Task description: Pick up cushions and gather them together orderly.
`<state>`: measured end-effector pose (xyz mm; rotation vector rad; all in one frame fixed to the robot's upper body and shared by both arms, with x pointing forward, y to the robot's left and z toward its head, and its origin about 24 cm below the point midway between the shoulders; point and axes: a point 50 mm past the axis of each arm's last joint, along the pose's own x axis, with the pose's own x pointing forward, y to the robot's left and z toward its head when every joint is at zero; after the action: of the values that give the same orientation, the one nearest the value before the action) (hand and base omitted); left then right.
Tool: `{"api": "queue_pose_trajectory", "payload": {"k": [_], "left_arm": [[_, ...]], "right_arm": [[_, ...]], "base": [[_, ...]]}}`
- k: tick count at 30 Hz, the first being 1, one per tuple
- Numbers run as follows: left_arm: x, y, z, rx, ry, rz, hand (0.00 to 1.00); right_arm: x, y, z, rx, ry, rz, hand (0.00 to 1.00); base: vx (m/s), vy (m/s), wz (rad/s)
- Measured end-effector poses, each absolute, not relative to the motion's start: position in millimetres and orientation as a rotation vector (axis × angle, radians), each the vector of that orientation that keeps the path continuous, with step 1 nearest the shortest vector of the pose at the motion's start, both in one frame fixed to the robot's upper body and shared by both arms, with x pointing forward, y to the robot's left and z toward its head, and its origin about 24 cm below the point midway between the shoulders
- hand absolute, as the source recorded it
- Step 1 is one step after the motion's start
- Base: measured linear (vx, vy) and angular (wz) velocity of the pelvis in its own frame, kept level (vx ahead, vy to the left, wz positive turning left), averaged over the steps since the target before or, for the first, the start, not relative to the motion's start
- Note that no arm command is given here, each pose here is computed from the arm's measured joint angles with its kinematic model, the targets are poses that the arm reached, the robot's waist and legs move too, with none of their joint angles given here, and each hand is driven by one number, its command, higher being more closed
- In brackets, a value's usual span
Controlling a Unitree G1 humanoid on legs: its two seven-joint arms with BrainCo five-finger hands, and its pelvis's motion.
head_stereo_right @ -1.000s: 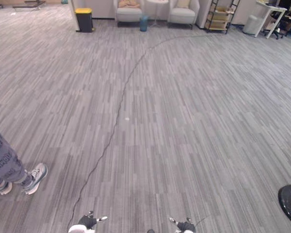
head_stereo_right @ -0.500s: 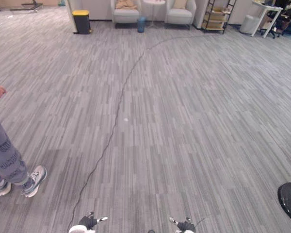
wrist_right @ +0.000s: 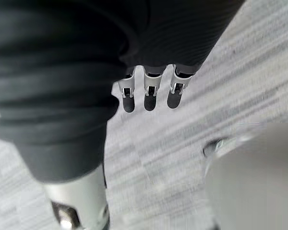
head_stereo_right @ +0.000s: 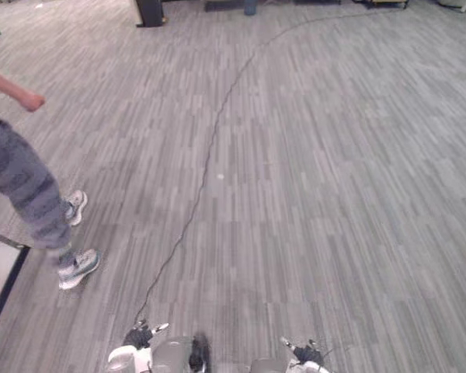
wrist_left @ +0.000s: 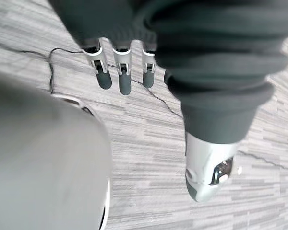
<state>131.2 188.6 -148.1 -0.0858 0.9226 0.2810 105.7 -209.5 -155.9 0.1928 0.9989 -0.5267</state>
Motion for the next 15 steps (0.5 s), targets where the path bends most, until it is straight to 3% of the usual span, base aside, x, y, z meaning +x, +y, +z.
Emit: {"api": "queue_pose_trajectory", "payload": {"k": [3, 7, 12, 15], "left_arm": [[123.1, 202.3, -149.1, -0.083, 0.936, 0.332, 0.0], [127.6, 195.6, -149.6, -0.091, 0.947, 0.31, 0.0], [153.1, 177.9, -142.8, -0.181, 0.885, 0.296, 0.0], [164.2, 173.2, -139.1, -0.137, 0.867, 0.233, 0.0]], "right_arm": [[100.2, -196.1, -158.5, 0.227, 1.01, -0.514, 0.0], [108.1, -199.4, -154.5, 0.221, 0.975, -0.508, 0.0], [131.3, -197.4, -145.4, 0.216, 0.888, -0.47, 0.0], [133.5, -195.0, -147.0, 0.224, 0.902, -0.462, 0.0]], "base": [[0.6, 0.298, -0.33], [0.58, 0.232, -0.16], [0.46, 0.083, -0.11], [0.53, -0.054, 0.51]]}}
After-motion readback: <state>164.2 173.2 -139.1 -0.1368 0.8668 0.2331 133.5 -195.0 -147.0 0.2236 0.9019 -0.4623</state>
